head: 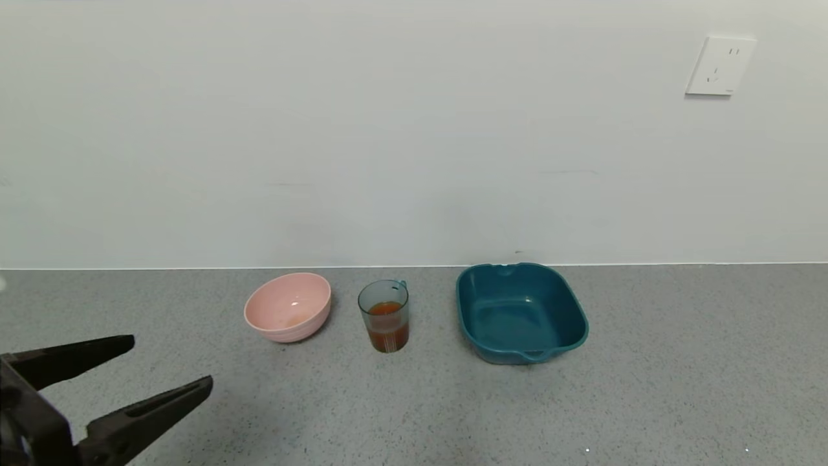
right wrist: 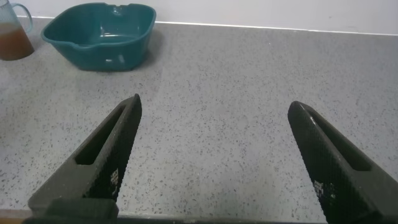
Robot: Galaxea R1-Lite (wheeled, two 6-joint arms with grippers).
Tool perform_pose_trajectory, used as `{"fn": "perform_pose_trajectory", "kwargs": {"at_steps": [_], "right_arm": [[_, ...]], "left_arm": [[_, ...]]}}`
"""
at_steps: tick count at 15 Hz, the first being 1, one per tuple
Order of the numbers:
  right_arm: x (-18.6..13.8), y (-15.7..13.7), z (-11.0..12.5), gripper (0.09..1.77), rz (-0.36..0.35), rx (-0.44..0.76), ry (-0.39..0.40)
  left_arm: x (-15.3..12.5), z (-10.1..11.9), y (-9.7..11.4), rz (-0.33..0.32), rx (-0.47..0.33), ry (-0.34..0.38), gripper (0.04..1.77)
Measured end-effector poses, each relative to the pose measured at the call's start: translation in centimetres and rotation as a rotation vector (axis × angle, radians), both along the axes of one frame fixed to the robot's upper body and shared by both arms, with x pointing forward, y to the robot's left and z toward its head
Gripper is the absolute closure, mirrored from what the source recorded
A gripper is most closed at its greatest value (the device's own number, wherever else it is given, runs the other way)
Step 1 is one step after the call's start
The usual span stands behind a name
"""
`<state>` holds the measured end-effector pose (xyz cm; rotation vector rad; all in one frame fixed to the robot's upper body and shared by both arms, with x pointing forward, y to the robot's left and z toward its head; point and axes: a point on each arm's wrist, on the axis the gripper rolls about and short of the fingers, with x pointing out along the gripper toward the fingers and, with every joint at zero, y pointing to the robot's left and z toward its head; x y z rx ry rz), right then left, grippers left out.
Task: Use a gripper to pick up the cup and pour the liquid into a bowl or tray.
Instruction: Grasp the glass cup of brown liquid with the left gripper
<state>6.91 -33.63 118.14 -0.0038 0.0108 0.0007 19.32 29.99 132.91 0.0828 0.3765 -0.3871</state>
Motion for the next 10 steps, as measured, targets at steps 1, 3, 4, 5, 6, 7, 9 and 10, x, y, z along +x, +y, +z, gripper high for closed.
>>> {"fn": "perform_pose_trajectory", "kwargs": {"at_steps": [1,3,4,5,6,7,9,10], "right_arm": [[0.0,0.0,0.0,0.15,0.0,0.0,0.0],[0.0,0.0,0.0,0.15,0.0,0.0,0.0],[0.0,0.0,0.0,0.15,0.0,0.0,0.0],[0.0,0.0,0.0,0.15,0.0,0.0,0.0],[0.0,0.0,0.0,0.15,0.0,0.0,0.0],[0.0,0.0,0.0,0.15,0.0,0.0,0.0],[0.0,0.0,0.0,0.15,0.0,0.0,0.0],[0.0,0.0,0.0,0.15,0.0,0.0,0.0]], "left_arm": [[0.5,-0.3,-0.5,-0.024,0.007,0.025,0.09],[1.6,-0.9,-1.4,-0.049,0.03,0.069,0.09],[2.1,-1.3,-1.9,-0.052,0.04,0.081,0.09],[2.6,-1.7,-2.4,-0.051,0.05,0.094,0.09],[3.2,-2.2,-3.0,-0.054,0.059,0.1,0.09],[3.7,-2.8,-3.6,-0.056,0.07,0.107,0.09],[4.8,-4.0,-4.9,-0.054,0.08,0.118,0.09],[5.3,-4.8,-5.6,-0.048,0.083,0.123,0.09]]}}
